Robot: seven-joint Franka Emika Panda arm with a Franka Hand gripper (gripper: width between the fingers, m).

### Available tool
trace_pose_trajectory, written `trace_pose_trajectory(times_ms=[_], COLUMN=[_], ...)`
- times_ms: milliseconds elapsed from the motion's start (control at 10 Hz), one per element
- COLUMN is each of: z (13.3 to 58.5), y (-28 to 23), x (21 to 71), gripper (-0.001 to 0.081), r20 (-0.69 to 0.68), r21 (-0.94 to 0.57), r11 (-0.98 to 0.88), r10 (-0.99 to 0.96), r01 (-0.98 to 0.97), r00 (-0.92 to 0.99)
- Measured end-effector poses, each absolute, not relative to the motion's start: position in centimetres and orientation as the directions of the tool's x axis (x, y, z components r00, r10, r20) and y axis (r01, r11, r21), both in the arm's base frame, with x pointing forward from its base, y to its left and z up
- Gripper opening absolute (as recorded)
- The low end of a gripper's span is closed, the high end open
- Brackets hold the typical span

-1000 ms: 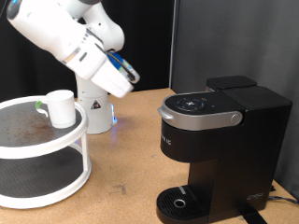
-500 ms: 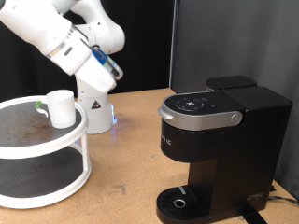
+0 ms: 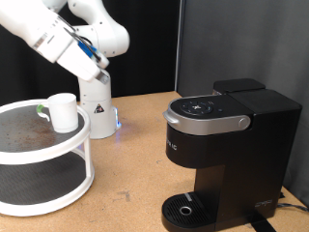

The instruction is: Make a cup of coffee with the keurig machine

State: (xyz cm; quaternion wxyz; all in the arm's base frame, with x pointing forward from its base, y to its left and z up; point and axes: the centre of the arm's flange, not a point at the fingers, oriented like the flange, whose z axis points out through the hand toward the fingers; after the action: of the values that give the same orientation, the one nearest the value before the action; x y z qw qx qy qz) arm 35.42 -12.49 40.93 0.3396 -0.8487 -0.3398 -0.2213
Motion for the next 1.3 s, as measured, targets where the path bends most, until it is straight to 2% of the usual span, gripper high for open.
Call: trace_pose_trajectory(times_ms=[400, 900, 1100, 1300], z=[42.3, 42.6, 42.8, 43.7], y=[-14.7, -17.4, -19.9, -22.0], x=[32.6, 29.1, 28.3, 27.6], gripper=[0.0005, 0.0005, 0.0005, 0.0005], r20=[0.633, 0.58, 0.536, 0.557], r21=[-0.437, -0.571, -0.537, -0.508], r11=[-0.479, -0.346, -0.427, -0.464], r10=[0.438, 0.471, 0.494, 0.465], r01=[0.761, 0.744, 0.728, 0.725], r00=[0.638, 0.665, 0.685, 0.688])
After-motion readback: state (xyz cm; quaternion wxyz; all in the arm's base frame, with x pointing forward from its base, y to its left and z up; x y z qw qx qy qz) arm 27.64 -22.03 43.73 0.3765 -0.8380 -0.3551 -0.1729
